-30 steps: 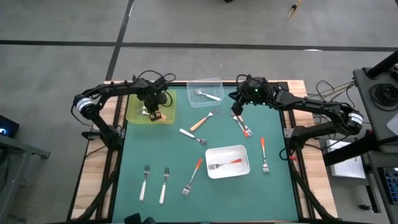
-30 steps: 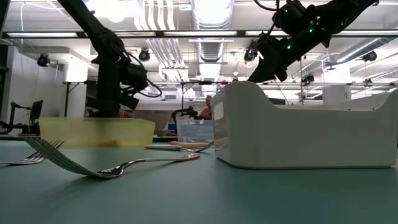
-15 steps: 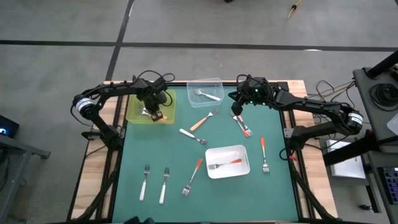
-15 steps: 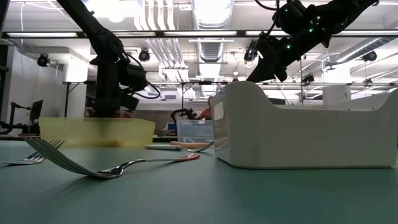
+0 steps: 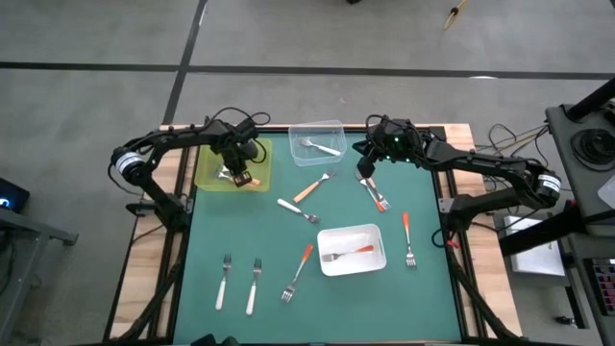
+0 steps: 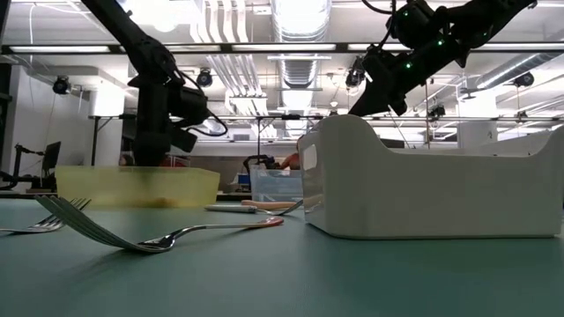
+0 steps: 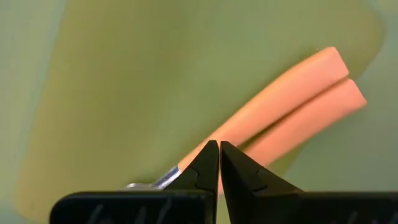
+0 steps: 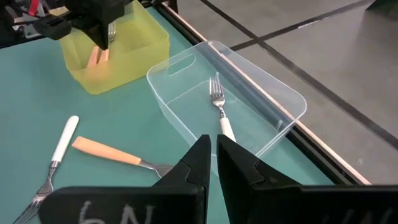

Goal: Sort silverware by color (type)
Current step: Put the light orange into the yellow bin, then put the orange fork into the white bin

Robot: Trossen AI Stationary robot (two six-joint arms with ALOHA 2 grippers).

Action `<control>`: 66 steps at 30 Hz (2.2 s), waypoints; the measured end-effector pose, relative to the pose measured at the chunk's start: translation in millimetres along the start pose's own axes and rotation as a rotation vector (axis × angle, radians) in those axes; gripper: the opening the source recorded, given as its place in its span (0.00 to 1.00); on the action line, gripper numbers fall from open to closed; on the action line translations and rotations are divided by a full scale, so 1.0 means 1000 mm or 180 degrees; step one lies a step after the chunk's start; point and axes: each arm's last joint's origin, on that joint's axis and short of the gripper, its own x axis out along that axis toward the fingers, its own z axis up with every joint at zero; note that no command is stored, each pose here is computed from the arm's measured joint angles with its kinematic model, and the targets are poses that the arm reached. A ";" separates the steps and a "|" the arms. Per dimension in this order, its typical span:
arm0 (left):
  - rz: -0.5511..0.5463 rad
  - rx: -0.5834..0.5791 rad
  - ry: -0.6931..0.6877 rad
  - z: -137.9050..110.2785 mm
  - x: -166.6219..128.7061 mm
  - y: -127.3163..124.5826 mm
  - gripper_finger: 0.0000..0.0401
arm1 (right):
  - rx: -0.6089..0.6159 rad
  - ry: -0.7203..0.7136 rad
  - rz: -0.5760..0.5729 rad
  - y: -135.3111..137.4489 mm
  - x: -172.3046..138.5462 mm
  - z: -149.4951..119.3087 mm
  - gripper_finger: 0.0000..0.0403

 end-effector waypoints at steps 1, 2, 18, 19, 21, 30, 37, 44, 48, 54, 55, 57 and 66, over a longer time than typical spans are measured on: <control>0.0000 0.0008 0.0014 0.000 -0.002 0.000 0.00 | 0.0000 0.0000 0.0000 0.000 0.000 0.000 0.04; 0.0004 0.0010 0.0007 -0.001 -0.005 0.000 0.00 | 0.0000 0.0000 0.0000 0.000 0.000 0.000 0.04; 0.0150 0.0094 -0.1580 0.008 -0.066 -0.044 0.00 | 0.0567 0.0234 0.0156 0.015 -0.004 0.008 0.04; 0.0141 0.0167 -0.1747 0.010 -0.071 -0.051 0.00 | 0.0591 0.0295 0.0191 0.020 -0.006 0.010 0.04; 0.0118 0.0307 -0.2103 0.013 -0.082 -0.064 0.00 | 0.0692 0.0455 0.0251 0.028 -0.010 0.014 0.04; 0.0001 0.0890 -0.3235 0.021 -0.118 -0.109 0.00 | 0.1541 0.1899 0.0098 0.052 -0.044 0.012 0.04; -0.0001 0.0941 -0.3367 0.022 -0.121 -0.114 0.00 | 0.2067 0.2915 -0.0311 0.073 -0.068 -0.012 0.04; 0.0003 0.0949 -0.3329 0.021 -0.116 -0.115 0.00 | 0.2275 0.3597 -0.0568 0.098 -0.077 -0.053 0.04; 0.0078 0.1058 -0.3451 0.022 -0.120 -0.115 0.00 | 0.2455 0.4030 -0.0773 0.110 -0.084 -0.080 0.04; 0.0176 0.1187 -0.3604 0.024 -0.124 -0.115 0.00 | 0.2602 0.4132 -0.1203 0.119 -0.090 -0.103 0.04; 0.0183 0.1196 -0.3625 0.024 -0.124 -0.115 0.00 | 0.2591 0.4108 -0.1268 0.119 -0.091 -0.106 0.04; 0.0201 0.1215 -0.3665 0.025 -0.125 -0.115 0.00 | 0.2578 0.4013 -0.1378 0.118 -0.090 -0.109 0.04; 0.0362 0.1385 -0.3896 0.028 -0.134 -0.115 0.00 | 0.2560 0.3523 -0.1552 0.111 -0.079 -0.130 0.04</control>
